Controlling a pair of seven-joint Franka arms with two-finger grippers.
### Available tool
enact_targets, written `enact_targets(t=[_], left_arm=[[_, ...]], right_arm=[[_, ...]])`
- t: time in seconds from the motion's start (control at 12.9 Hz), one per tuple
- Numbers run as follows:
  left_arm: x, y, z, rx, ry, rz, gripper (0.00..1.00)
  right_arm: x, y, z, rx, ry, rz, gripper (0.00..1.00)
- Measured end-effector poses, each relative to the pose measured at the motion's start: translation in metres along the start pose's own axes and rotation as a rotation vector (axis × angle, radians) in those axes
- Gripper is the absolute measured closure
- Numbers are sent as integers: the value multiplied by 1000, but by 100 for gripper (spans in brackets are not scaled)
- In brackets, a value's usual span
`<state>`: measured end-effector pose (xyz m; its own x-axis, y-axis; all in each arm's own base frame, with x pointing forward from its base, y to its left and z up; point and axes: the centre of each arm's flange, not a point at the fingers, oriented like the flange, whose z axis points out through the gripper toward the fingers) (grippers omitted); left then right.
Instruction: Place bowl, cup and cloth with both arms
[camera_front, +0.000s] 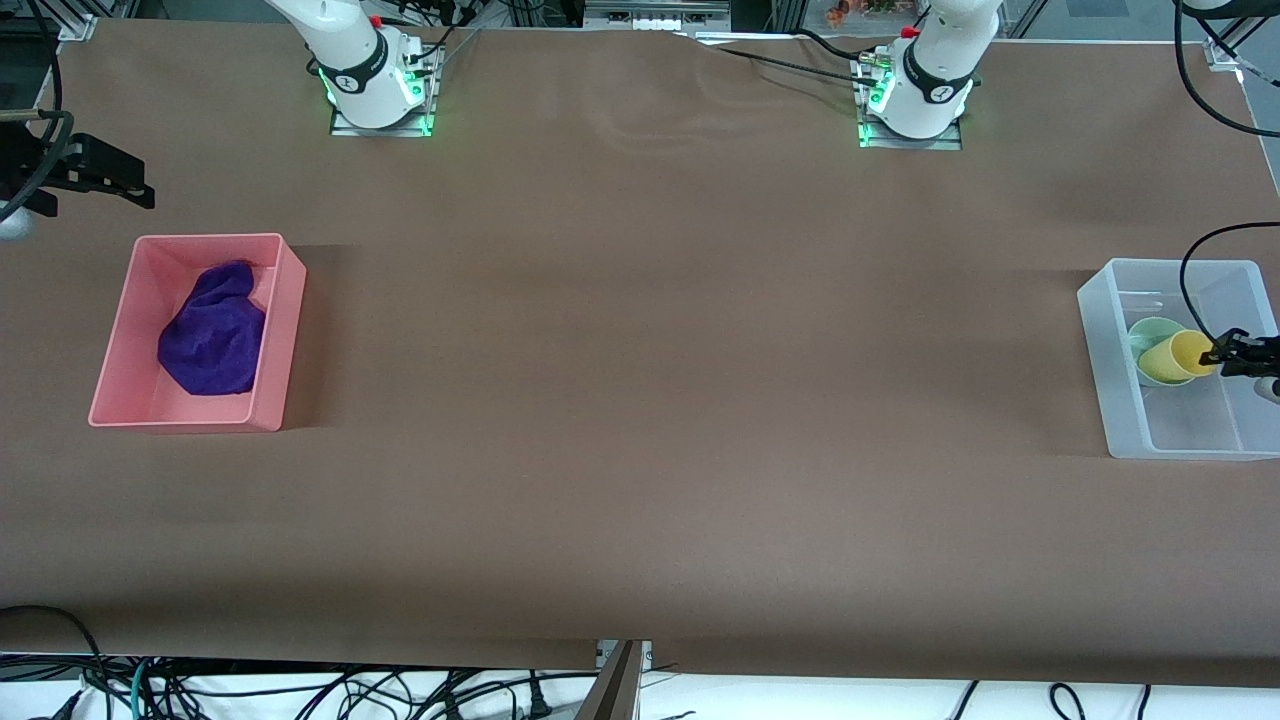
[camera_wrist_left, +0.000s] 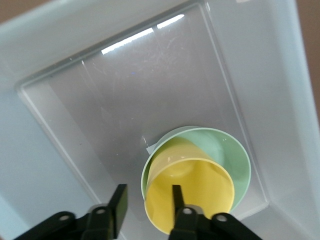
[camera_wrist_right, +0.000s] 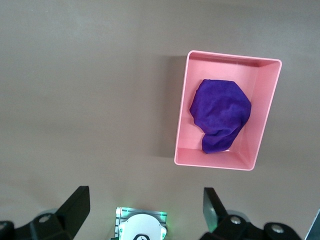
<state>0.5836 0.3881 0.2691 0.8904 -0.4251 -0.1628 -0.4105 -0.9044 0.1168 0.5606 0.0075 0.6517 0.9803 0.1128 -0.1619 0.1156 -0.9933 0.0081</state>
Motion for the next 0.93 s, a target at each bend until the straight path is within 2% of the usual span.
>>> enact_targets(t=[0.16,0.31,0.39,0.62,0.93], left_arm=[[18,23,-51,7,24,27,29],[40,69,-120,15,44,15,7],[53,99,-149,11,45,-14,0],[102,202,-201,-6,16,-118,0],[162,333,-223,27,-40,-216,0]], right_arm=[[0,0,0,0,-1,0,0],[1,0,1,0,-1,0,0],[1,0,1,0,-2,0,0],[1,0,1,0,-2,0,0],[1,0,2,0,-4,0,0]])
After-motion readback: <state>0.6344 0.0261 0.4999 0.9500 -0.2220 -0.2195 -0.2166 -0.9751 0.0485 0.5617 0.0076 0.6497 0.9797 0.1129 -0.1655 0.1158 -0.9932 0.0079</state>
